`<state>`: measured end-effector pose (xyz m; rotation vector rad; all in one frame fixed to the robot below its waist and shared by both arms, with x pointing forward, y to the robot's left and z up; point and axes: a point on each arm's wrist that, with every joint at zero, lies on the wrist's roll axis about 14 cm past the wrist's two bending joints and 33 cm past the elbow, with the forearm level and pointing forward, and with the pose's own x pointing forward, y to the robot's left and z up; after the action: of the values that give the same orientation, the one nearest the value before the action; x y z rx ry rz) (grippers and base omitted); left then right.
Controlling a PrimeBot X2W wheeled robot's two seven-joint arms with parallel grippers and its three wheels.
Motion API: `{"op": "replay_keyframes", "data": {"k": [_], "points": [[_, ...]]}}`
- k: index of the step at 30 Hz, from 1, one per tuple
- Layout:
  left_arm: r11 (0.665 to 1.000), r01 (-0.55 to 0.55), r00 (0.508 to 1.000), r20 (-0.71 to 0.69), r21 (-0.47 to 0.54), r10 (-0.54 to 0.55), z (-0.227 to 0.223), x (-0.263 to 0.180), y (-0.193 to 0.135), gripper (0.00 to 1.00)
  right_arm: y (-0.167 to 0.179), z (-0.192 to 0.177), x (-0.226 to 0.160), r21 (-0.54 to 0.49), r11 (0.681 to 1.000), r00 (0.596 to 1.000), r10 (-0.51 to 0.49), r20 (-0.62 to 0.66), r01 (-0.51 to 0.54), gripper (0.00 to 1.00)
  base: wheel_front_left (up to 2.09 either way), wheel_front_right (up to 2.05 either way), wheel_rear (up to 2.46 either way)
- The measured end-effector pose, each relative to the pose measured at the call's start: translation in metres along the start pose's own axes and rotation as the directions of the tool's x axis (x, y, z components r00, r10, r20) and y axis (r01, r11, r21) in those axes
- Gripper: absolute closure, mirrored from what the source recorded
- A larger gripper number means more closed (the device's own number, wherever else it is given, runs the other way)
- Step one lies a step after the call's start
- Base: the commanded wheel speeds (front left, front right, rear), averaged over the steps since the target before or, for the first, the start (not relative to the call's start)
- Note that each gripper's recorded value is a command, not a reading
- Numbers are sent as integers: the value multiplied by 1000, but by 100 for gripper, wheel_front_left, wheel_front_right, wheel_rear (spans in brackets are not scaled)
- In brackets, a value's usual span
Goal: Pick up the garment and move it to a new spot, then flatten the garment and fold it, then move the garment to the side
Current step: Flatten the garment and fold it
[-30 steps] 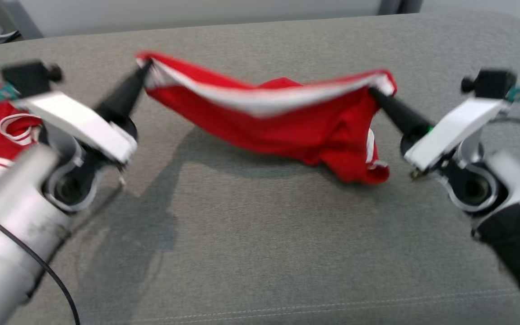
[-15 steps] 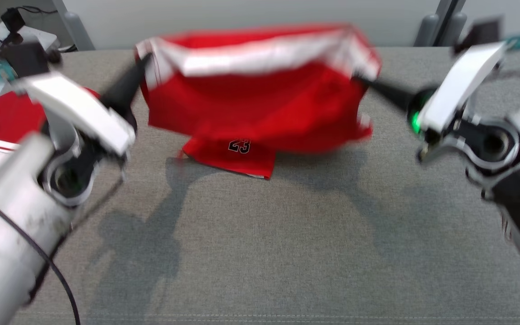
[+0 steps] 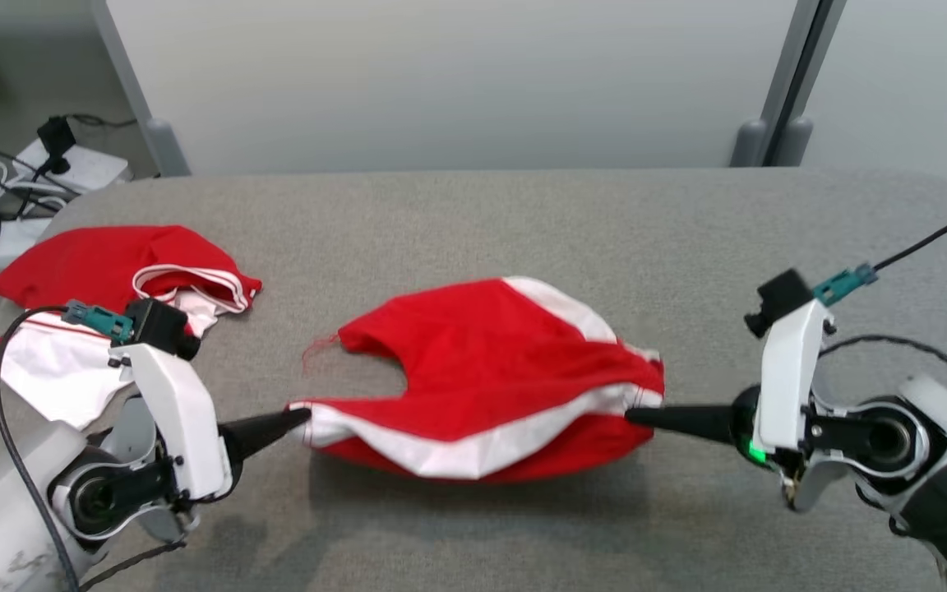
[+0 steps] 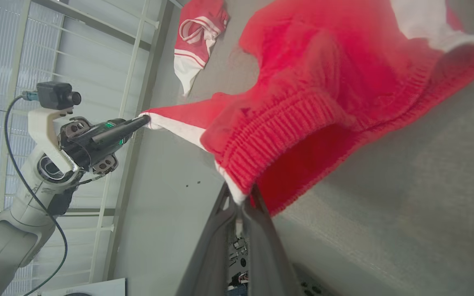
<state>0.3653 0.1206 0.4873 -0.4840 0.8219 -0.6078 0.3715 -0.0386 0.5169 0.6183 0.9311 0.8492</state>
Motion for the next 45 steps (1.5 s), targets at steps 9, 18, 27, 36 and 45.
{"op": "replay_keyframes", "data": {"k": [9,18,27,36,45], "points": [[1000,-12,972,-235,13,15,-28,-23,-17,100,-15,-20,-41,-40,997,996,-68,-56,65,100,0,0,0],[993,-94,947,-313,-66,69,-43,17,21,100,-58,15,-6,-12,991,991,-134,-6,134,100,0,0,0],[985,-52,834,550,164,-47,214,87,25,100,-74,255,14,-82,972,766,-119,632,218,100,0,0,0],[974,-82,712,696,211,-91,276,109,30,100,-100,290,32,-34,975,715,-138,685,221,100,0,0,0],[998,-47,887,461,35,26,147,162,82,100,-181,180,61,202,955,888,-281,365,219,100,0,0,0]]}}
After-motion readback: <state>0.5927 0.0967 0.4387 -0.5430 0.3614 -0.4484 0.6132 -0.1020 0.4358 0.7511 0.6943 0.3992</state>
